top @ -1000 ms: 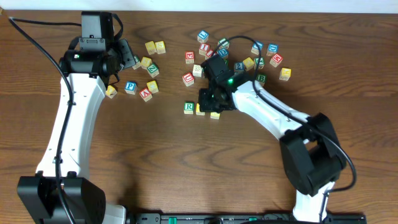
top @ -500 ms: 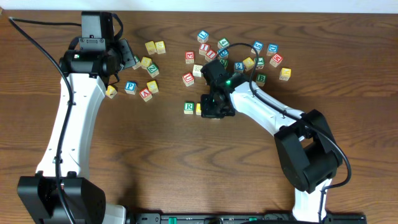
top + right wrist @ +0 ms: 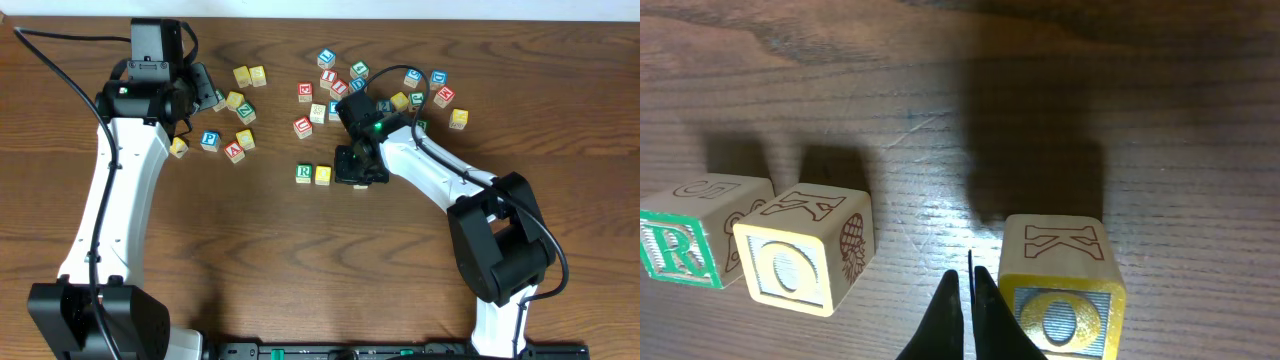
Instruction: Spell out ROBOT
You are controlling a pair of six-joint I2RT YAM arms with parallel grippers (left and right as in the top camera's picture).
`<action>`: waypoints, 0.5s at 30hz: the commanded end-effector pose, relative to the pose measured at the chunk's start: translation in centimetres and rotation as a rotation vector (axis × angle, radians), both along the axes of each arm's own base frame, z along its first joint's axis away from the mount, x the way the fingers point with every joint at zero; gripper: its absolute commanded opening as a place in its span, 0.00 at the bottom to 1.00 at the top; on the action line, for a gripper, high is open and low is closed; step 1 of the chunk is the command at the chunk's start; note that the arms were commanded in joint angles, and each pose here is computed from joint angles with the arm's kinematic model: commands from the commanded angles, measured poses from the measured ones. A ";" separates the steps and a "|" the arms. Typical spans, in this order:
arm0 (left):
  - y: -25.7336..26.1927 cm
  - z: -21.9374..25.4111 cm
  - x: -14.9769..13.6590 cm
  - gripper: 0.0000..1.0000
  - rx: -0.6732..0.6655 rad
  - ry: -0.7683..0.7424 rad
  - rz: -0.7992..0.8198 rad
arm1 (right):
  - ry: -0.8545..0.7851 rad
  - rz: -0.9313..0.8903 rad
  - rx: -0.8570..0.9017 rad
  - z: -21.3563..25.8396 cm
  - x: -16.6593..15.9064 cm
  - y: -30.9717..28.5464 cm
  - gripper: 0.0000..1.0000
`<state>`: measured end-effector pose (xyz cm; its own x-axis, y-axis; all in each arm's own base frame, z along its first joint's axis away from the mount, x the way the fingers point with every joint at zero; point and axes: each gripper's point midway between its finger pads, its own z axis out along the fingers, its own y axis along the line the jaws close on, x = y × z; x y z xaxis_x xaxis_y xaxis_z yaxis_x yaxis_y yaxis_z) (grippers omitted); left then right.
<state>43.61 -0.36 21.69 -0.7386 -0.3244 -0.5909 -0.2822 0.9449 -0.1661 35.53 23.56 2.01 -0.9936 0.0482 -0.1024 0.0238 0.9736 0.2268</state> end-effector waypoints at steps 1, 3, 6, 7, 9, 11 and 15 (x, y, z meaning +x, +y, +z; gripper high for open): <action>0.3 -0.6 0.1 0.44 0.013 0.016 0.001 | -0.019 0.019 -0.018 0.0 0.7 -0.4 0.01; 0.3 -0.6 0.1 0.44 0.013 0.016 0.001 | -0.045 0.026 -0.006 0.9 1.3 -0.2 0.01; 0.3 -0.6 0.1 0.44 0.013 0.014 0.001 | -0.122 0.038 0.022 4.1 3.0 0.0 0.14; 0.3 -0.5 0.2 0.44 0.013 0.012 0.001 | -0.143 0.027 0.017 5.1 3.6 -0.4 0.17; 0.3 -0.5 0.2 0.44 0.013 0.012 0.001 | -0.188 -0.007 0.006 7.6 4.7 -1.6 0.27; 0.3 -0.5 0.2 0.47 0.013 0.012 0.001 | -0.232 -0.047 -0.009 9.5 5.9 -3.2 0.38; 0.3 -0.5 0.2 0.48 0.012 0.012 0.001 | -0.258 -0.135 -0.047 10.5 7.7 -6.9 0.38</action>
<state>43.64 -0.37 21.71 -0.7385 -0.3220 -0.5924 -0.2797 0.9457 -0.1653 41.29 19.95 10.25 -0.9519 0.1089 -0.2864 0.0424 0.9725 0.2289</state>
